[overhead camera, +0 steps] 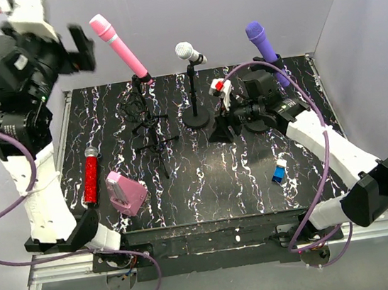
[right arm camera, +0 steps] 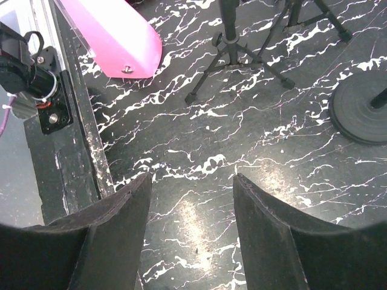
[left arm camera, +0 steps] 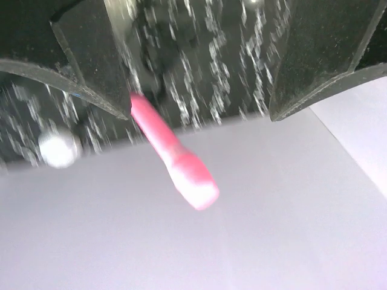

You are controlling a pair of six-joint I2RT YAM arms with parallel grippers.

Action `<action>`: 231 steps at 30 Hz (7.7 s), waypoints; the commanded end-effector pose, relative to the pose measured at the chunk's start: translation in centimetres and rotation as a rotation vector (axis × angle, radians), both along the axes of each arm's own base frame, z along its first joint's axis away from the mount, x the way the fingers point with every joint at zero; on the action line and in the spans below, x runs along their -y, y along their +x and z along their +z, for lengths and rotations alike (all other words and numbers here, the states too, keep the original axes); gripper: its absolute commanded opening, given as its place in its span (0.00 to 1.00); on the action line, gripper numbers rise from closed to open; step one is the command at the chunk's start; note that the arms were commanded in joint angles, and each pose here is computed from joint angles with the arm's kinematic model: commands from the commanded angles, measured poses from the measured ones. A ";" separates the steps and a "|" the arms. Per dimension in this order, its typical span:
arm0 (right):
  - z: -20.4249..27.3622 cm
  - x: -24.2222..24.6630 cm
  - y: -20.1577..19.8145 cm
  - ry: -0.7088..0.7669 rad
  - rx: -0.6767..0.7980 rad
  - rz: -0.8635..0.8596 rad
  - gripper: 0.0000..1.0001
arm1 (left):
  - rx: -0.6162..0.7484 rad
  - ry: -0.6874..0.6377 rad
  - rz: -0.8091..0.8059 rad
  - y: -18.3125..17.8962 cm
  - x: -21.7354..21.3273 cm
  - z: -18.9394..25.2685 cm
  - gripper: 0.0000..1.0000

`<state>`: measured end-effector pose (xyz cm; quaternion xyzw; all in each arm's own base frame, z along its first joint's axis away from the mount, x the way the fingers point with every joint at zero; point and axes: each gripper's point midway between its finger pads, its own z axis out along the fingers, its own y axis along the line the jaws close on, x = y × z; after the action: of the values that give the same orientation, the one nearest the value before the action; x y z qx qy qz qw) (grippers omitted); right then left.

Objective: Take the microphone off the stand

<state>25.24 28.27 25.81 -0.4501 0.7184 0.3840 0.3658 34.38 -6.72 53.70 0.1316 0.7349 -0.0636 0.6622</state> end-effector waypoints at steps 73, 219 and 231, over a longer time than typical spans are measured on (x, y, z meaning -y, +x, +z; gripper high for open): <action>14.1 18.0 21.5 -0.065 0.602 -0.533 0.62 | 0.024 -0.079 -0.620 -2.9 7.8 -1.9 0.98; 20.9 3.9 3.5 0.360 0.598 -0.180 0.01 | 0.060 -0.306 -1.031 -4.3 31.7 -0.6 0.71; 21.4 2.2 1.9 0.425 0.479 -0.053 0.01 | 0.012 -0.357 -1.169 -6.8 32.1 -0.1 0.80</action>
<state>29.16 24.26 46.79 -0.3821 0.5522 0.3462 0.6552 28.67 -39.35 49.52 0.3989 0.5646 -0.5227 0.4988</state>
